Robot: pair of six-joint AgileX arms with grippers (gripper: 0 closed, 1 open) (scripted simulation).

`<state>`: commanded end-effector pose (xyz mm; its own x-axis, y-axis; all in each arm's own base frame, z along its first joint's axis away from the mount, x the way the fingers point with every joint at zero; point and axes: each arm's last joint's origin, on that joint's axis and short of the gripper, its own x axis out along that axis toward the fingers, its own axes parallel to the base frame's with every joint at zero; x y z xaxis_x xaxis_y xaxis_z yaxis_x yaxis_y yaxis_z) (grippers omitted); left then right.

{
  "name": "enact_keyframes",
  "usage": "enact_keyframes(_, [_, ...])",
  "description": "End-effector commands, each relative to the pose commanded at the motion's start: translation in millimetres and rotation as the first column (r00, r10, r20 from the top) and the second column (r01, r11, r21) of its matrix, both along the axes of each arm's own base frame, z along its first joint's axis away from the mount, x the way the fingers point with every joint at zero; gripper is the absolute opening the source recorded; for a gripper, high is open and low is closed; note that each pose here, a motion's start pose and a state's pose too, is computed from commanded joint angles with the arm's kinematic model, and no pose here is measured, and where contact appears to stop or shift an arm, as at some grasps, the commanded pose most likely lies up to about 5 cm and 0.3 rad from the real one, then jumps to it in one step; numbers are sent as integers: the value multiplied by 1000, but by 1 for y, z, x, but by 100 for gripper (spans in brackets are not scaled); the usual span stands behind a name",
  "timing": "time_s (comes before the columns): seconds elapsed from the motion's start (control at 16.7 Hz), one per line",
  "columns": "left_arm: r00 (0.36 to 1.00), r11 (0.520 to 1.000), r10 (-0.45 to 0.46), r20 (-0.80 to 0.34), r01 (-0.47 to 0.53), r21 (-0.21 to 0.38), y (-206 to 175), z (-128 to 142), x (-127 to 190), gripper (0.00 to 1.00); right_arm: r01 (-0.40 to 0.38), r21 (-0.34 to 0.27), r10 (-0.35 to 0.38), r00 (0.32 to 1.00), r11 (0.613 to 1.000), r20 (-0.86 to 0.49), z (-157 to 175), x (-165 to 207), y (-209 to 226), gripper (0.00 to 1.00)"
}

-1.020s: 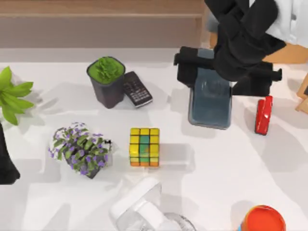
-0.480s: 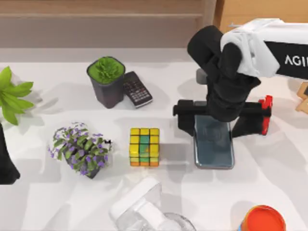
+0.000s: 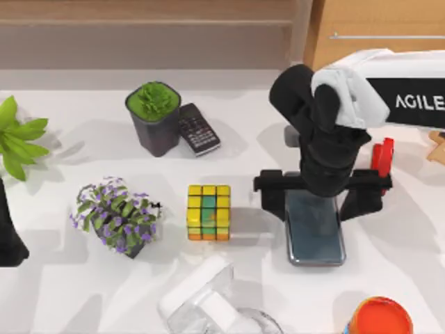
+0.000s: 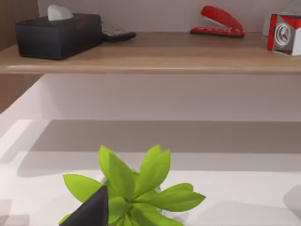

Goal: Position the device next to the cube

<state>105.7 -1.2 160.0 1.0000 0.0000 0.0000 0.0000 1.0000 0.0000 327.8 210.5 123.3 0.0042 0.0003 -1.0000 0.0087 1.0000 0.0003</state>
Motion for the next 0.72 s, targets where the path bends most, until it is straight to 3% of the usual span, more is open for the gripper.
enact_keyframes(0.06, [1000,1000,0,0,0,0,0,0,0,100,0,0,0,1000,1000,0,0,0,0,0])
enact_keyframes(0.72, [1000,1000,0,0,0,0,0,0,0,100,0,0,0,1000,1000,0,0,0,0,83])
